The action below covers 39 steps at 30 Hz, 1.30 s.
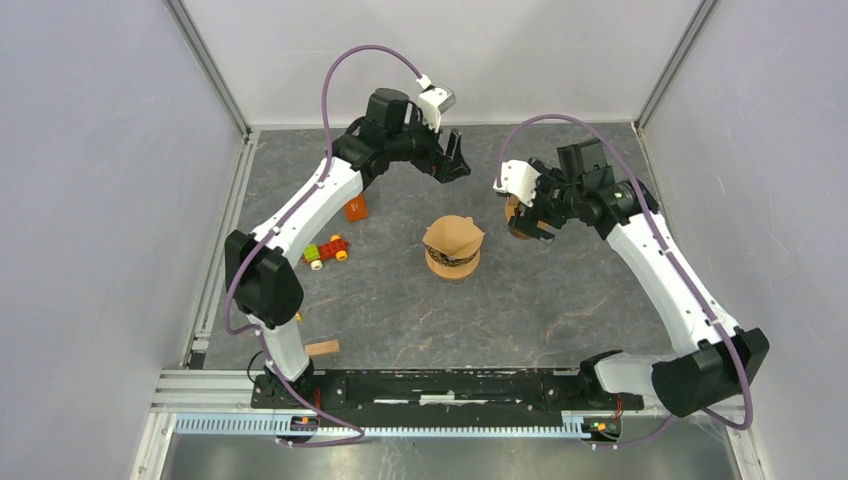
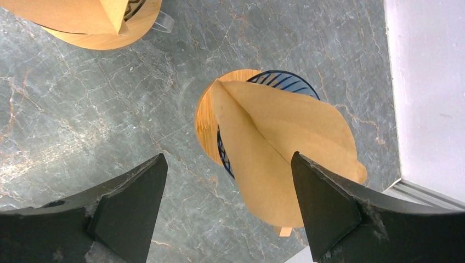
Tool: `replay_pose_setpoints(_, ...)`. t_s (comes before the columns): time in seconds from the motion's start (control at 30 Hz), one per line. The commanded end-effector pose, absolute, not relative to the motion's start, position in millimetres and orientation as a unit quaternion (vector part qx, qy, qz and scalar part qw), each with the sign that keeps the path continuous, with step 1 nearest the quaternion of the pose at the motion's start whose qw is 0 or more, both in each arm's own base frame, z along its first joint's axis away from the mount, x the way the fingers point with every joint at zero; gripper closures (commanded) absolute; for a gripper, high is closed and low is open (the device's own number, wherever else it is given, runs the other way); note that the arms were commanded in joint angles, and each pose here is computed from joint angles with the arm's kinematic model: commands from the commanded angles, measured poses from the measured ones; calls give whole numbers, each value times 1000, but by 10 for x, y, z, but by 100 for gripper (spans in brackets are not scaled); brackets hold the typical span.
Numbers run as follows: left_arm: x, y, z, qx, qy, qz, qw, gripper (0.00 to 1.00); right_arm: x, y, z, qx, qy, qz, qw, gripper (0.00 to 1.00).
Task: Place the coffee filter in the dripper
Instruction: Place the coffee filter in the coffee dripper, then adjust the coffee filter in the coffee dripper.
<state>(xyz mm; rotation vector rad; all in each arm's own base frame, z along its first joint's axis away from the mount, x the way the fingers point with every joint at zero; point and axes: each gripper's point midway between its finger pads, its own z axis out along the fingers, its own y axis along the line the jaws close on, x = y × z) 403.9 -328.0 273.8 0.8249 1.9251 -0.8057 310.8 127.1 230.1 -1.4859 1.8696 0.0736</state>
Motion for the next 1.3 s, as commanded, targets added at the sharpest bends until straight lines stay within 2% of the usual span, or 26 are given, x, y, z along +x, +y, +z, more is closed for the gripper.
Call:
replay_pose_setpoints(0.0, 3901, -3447, 3100, 313, 744, -386, 446, 1, 3015, 1219, 2715, -556, 721, 17, 413, 10)
replay_pose_setpoints(0.2, 3720, -3734, 3139, 324, 737, -400, 439, 3, 2948, 1035, 3003, -497, 736, 10, 460, 12)
replay_pose_setpoints(0.5, 3656, -4137, 3042, 329, 740, -391, 437, 4, 3267, 551, 3466, -314, 781, -34, 538, 13)
replay_pose_setpoints(0.73, 3813, -4347, 2864, 338, 753, -356, 438, 5, 3512, 400, 3171, -249, 811, -36, 529, 15)
replay_pose_setpoints(0.9, 3839, -4437, 2740, 340, 757, -355, 430, 10, 3616, 376, 2914, -246, 826, -22, 506, 19)
replay_pose_setpoints(1.27, 3846, -4446, 2576, 344, 764, -346, 422, 16, 3613, 476, 2465, -263, 842, 25, 471, 42)
